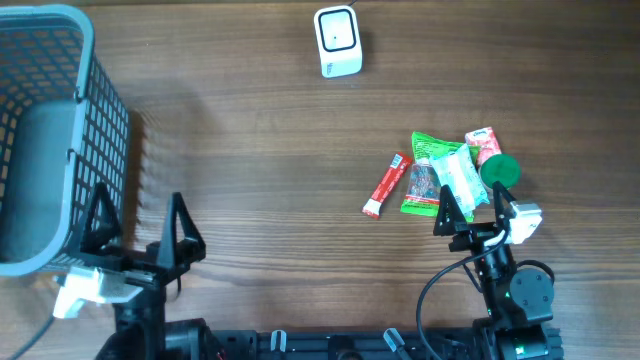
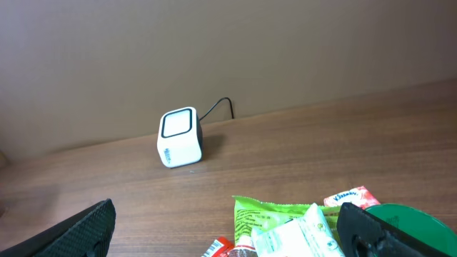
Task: Scan the item barcode
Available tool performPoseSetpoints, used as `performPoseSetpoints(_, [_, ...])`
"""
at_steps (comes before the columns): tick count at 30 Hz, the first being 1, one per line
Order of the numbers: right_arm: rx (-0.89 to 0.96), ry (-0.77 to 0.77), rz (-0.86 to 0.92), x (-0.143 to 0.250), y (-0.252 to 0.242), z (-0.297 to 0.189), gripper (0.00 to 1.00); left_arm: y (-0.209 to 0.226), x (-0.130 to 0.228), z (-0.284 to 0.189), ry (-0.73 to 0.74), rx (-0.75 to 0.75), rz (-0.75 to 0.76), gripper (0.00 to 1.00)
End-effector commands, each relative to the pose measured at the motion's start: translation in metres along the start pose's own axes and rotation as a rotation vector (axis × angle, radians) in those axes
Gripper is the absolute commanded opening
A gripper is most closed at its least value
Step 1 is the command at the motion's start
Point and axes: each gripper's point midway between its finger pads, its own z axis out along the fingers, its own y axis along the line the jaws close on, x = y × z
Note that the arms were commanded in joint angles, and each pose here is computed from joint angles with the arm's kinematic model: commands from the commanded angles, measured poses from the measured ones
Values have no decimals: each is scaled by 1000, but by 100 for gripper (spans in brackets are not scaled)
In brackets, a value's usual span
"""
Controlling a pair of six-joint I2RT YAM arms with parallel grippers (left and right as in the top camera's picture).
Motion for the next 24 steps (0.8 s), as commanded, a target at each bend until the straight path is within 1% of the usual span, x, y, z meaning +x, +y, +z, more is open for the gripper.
performPoseSetpoints(1, [-10, -7, 0, -2, 1, 0, 100, 3, 56, -7, 60, 75, -9, 100])
performPoseSetpoints(4, [-10, -6, 0, -1, 1, 0, 100, 21, 105, -16, 166, 29, -30, 100])
performPoseSetpoints(6, [-10, -6, 0, -1, 1, 0, 100, 32, 130, -22, 232, -9, -42, 100])
performPoseSetpoints(7, [-10, -6, 0, -1, 1, 0, 100, 34, 135, -23, 256, -21, -45, 100])
performPoseSetpoints(10, [-10, -7, 0, -2, 1, 0, 100, 65, 190, -48, 484, -189, -70, 100])
performPoseSetpoints(12, [-10, -6, 0, -1, 1, 0, 100, 78, 210, -63, 573, -266, -71, 100])
performPoseSetpoints(13, [-10, -6, 0, -1, 1, 0, 100, 83, 212, -66, 586, -290, -50, 100])
performPoseSetpoints(15, [-10, -6, 0, -1, 1, 0, 100, 78, 214, -65, 613, -217, 103, 100])
performPoseSetpoints(16, [-10, -6, 0, -1, 1, 0, 100, 75, 215, -65, 621, -192, 150, 100])
performPoseSetpoints(24, [-10, -7, 0, -2, 1, 0, 100, 74, 215, -65, 622, -185, 163, 100])
